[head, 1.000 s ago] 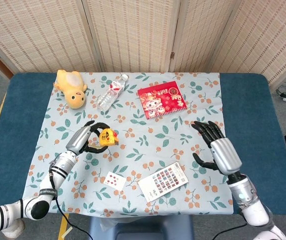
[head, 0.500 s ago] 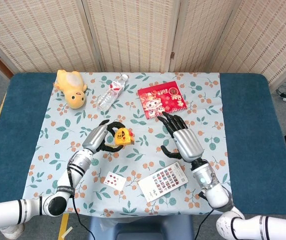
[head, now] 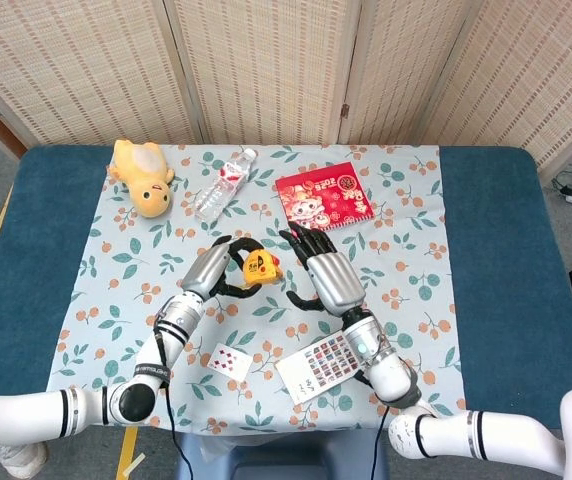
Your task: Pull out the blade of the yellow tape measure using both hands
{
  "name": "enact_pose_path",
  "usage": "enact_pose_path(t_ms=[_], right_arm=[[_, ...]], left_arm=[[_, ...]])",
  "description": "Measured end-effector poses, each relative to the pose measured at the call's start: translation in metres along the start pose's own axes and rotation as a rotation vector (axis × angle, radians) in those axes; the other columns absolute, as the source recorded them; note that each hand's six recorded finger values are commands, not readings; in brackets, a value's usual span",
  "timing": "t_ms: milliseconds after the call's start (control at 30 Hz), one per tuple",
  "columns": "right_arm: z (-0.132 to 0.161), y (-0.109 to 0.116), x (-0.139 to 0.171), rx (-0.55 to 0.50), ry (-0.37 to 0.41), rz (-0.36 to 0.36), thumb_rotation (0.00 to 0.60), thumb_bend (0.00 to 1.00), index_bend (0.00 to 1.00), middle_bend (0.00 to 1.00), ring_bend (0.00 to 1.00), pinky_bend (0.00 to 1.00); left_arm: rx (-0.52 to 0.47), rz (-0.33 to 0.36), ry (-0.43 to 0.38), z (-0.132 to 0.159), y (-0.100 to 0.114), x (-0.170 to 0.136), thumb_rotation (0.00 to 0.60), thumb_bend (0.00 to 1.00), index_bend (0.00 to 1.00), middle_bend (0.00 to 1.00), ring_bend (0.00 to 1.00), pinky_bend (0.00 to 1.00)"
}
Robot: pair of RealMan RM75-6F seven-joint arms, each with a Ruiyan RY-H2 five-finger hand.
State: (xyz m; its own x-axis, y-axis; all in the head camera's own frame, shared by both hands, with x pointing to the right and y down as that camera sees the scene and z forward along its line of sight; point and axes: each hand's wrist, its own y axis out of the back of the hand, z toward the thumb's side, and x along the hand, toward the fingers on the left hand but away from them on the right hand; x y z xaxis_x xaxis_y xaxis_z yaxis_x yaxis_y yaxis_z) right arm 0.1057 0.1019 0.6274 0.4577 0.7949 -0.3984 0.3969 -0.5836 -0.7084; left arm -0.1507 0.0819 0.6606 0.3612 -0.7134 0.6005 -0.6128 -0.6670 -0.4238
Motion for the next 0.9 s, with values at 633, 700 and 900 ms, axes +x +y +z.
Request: enact_pose_path(t_ms=[633, 700, 900], right_arm=[[0.013, -0.006, -0.016, -0.013, 0.007, -0.051, 0.6, 0.33, 0.0, 0.0, 0.0, 0.0], [0.013, -0.006, -0.017, -0.011, 0.006, -0.054, 0.6, 0.33, 0.0, 0.0, 0.0, 0.0], [0.011, -0.006, -0.019, -0.005, -0.007, -0.061, 0.6, 0.33, 0.0, 0.0, 0.0, 0.0]], left_arm=[[-0.009, 0.001, -0.015, 0.01, -0.002, -0.001, 0.6, 0.41, 0.59, 0.52, 0.49, 0.09], [-0.009, 0.0, -0.015, 0.009, -0.002, -0.002, 0.6, 0.41, 0.59, 0.52, 0.49, 0.09], [-0.005, -0.002, -0.011, 0.006, -0.003, -0.003, 0.6, 0.41, 0.59, 0.52, 0.49, 0.09]])
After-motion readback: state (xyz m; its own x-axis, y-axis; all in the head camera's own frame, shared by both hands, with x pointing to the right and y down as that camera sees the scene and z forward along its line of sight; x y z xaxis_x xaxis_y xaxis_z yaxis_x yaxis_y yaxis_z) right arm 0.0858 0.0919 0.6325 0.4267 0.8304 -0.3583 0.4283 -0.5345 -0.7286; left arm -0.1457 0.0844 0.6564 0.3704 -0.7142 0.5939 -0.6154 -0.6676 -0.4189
